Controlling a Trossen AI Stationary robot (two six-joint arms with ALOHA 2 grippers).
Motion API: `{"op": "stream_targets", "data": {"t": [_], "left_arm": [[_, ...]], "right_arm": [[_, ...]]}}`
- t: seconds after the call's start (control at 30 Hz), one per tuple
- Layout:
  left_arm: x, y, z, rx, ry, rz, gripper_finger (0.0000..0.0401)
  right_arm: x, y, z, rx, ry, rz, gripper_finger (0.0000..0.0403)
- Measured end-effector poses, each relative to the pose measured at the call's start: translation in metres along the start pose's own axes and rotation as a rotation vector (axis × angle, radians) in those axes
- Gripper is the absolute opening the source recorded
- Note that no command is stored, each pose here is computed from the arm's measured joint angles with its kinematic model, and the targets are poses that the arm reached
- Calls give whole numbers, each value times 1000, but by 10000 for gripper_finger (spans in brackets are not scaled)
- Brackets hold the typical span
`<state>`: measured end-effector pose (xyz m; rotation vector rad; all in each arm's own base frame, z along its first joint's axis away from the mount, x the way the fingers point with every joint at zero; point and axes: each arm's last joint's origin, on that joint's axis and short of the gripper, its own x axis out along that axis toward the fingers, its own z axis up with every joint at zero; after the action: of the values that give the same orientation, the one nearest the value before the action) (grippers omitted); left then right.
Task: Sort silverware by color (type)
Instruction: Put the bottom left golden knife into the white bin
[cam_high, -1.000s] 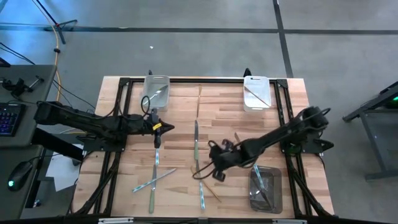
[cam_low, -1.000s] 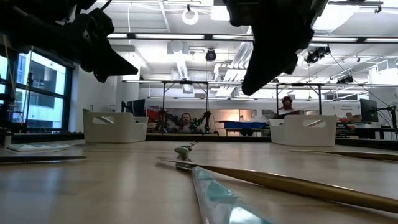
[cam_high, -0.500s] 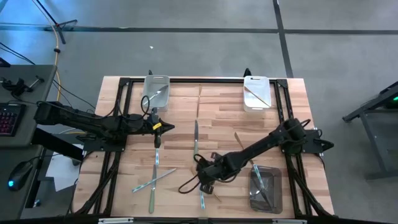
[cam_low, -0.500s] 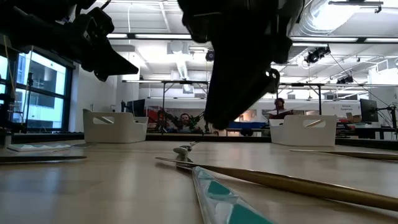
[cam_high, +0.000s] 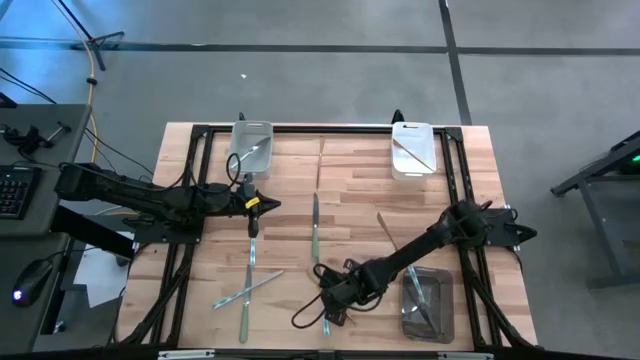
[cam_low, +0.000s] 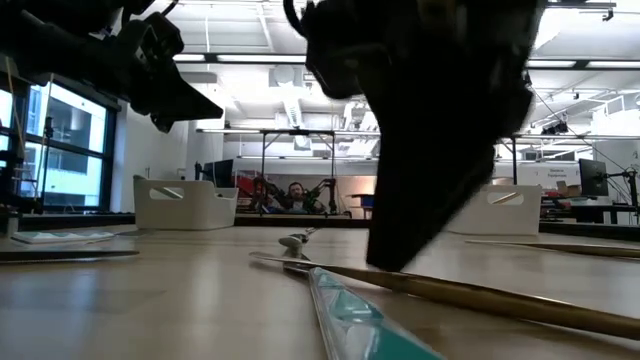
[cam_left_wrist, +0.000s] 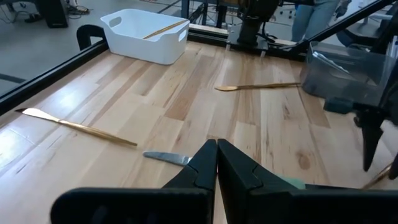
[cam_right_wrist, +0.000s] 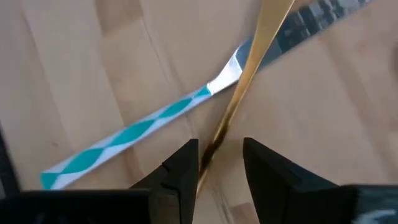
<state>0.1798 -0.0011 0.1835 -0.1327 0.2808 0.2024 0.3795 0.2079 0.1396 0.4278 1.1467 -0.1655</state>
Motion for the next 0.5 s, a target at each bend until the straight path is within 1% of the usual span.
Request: {"op": "stream_targets", "data": {"t": [0.13,0.27,0.37,0.5], "left_arm": [[0,0,0,-6,-1,0,5],[0,0,0,-11,0,-1,5],[0,0,0,-24,2,-1,5],[0,0,-1,-24,6,0,5]], "right_arm": [[7,1,-5,-6,4,-21,113],[5,-2,-7,6,-3,-88,113],[2,-9,-9,0,27,-145,112],[0,-18,-7,8,87,-179,112]]}}
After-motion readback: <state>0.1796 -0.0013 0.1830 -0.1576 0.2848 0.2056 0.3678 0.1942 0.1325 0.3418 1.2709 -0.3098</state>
